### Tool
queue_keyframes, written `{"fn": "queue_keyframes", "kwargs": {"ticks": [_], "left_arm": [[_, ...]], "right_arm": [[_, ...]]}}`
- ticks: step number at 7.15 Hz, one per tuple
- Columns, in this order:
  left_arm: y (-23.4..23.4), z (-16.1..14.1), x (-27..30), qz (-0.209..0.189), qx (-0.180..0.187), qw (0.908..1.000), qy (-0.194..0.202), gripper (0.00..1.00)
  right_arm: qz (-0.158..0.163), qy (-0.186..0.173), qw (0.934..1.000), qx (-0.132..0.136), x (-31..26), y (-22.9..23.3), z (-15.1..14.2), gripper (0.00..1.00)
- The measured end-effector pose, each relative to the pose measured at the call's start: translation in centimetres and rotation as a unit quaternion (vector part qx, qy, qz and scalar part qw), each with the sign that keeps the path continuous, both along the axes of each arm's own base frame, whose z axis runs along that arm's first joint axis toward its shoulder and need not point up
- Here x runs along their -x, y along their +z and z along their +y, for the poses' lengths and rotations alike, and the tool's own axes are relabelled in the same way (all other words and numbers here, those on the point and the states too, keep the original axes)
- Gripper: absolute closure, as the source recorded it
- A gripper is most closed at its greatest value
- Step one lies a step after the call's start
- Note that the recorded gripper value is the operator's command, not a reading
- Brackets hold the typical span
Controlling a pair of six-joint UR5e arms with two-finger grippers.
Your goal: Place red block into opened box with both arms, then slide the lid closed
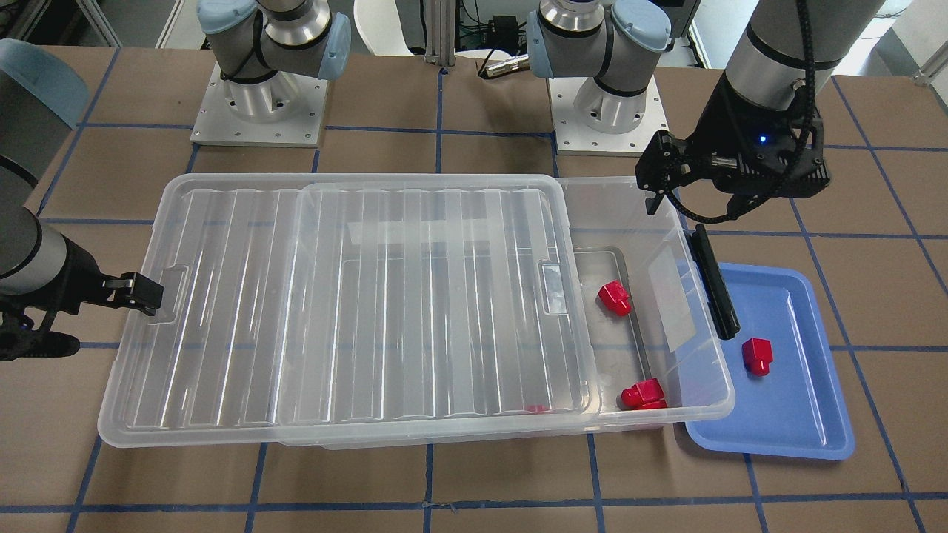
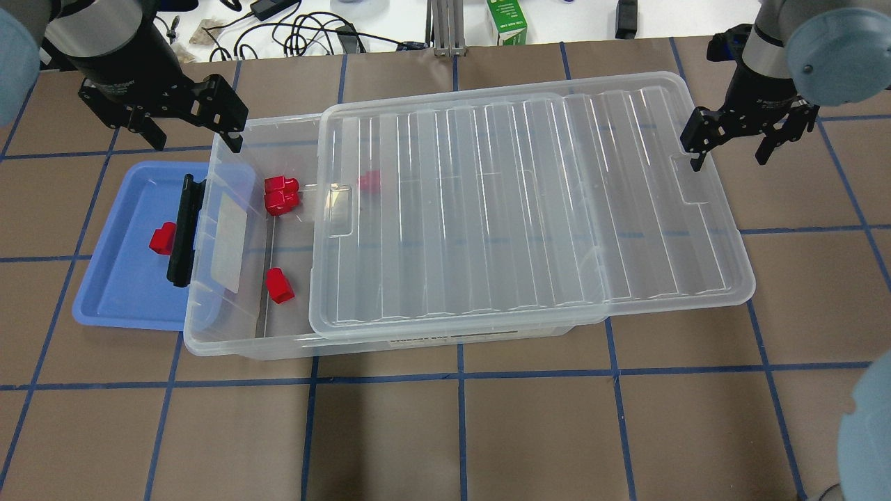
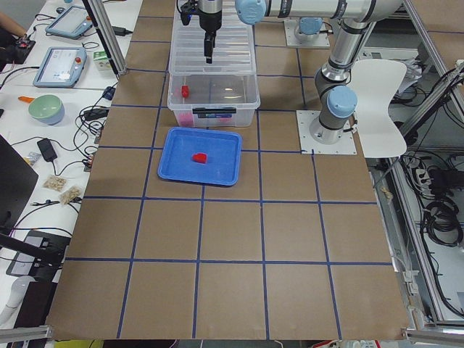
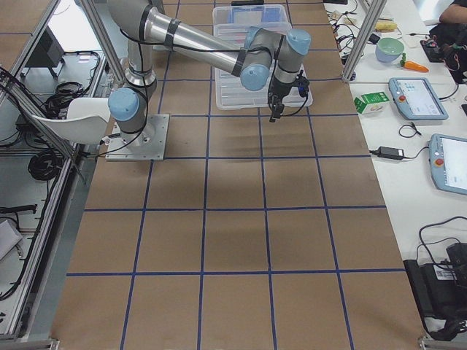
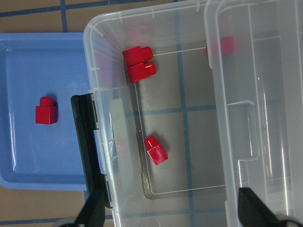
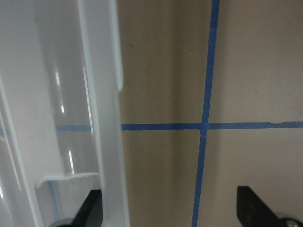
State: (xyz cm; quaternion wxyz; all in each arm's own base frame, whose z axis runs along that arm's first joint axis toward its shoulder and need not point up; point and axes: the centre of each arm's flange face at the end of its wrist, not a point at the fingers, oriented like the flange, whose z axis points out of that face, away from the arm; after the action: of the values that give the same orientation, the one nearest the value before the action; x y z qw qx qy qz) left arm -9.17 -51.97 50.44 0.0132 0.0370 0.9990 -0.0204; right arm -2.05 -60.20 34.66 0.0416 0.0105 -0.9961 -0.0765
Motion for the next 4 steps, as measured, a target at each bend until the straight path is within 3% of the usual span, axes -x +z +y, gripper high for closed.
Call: {"fn": "queue_keyframes", "kwargs": {"ticks": [4], "left_arm": [[0.00, 0.00, 0.00, 0.000, 0.000, 1.0000, 0.000, 0.00]], "right_arm": [[0.006, 0.012, 0.9999, -0.002, 1.39, 0.21, -0.01, 0.00]]}}
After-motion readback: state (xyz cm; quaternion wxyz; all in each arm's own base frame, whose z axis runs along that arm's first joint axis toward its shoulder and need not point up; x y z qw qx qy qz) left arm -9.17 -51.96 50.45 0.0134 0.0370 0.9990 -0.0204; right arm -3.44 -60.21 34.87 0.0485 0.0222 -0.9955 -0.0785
